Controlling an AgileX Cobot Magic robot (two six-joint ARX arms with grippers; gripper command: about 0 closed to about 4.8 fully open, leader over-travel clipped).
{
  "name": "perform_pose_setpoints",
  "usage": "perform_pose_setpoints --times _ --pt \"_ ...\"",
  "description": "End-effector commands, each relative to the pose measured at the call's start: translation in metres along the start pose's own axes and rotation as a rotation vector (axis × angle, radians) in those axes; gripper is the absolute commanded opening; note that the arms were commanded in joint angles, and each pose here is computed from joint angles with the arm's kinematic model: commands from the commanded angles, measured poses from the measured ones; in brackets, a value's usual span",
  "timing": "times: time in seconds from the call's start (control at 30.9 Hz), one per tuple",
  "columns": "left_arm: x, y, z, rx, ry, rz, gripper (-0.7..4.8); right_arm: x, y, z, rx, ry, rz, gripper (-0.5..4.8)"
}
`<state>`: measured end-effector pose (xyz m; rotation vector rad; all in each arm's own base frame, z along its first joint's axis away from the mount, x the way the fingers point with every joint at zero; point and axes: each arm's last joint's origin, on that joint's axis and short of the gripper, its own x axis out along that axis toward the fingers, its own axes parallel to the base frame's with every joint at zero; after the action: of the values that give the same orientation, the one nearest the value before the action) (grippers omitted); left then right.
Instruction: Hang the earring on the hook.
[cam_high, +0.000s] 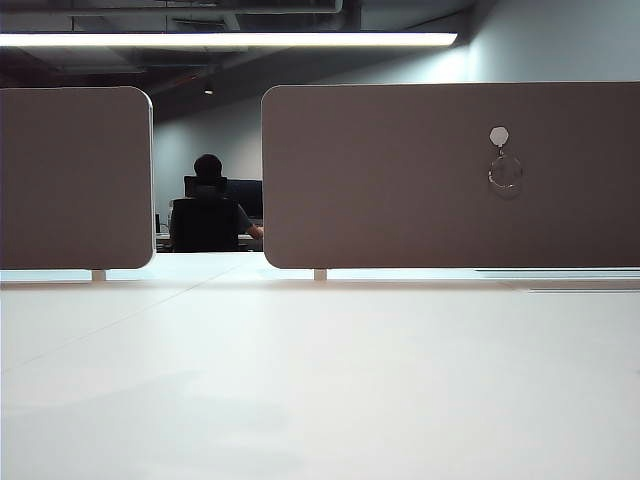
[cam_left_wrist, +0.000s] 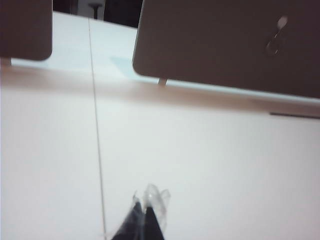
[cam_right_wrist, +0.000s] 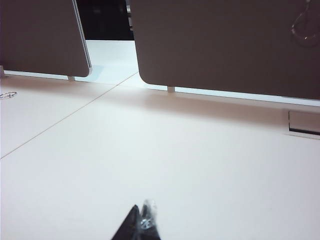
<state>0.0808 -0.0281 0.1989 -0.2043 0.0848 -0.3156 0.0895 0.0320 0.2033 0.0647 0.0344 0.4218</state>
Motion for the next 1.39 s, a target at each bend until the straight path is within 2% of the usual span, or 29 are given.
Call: perform_pose_setpoints --times 0.03,0.16,0.26,0.58,1.1,1.23,1.39 --pt "0.003 0.002 -0.006 -0.002 -0.014 0.004 -0.05 0.000 0.000 -0.013 0.029 0.001 0.006 -0.06" --pt "0.006 0.004 -0.018 -0.002 0.023 0.009 -0.06 0.001 -0.001 -0.030 0.057 0.037 0.013 -0.06" --pt "0.008 0.006 -0.023 -0.001 0.032 0.036 -0.05 0.002 -0.001 -0.042 0.124 0.057 0.025 -0.06" --pt "0.013 0.011 -0.049 0.000 0.126 0.059 -0.06 0.002 -0.003 -0.055 0.132 0.148 0.002 -0.05" --pt "0.013 0.011 -0.049 0.002 0.126 0.050 0.03 0.002 -0.002 -0.054 0.138 0.140 0.013 0.00" --pt "0.013 0.014 -0.048 -0.004 0.121 0.064 0.03 0.002 -0.005 -0.054 0.140 0.136 -0.016 -0.01" --pt "0.012 0.028 -0.046 -0.023 0.091 0.201 0.03 0.000 -0.018 -0.053 0.152 0.117 -0.148 -0.01"
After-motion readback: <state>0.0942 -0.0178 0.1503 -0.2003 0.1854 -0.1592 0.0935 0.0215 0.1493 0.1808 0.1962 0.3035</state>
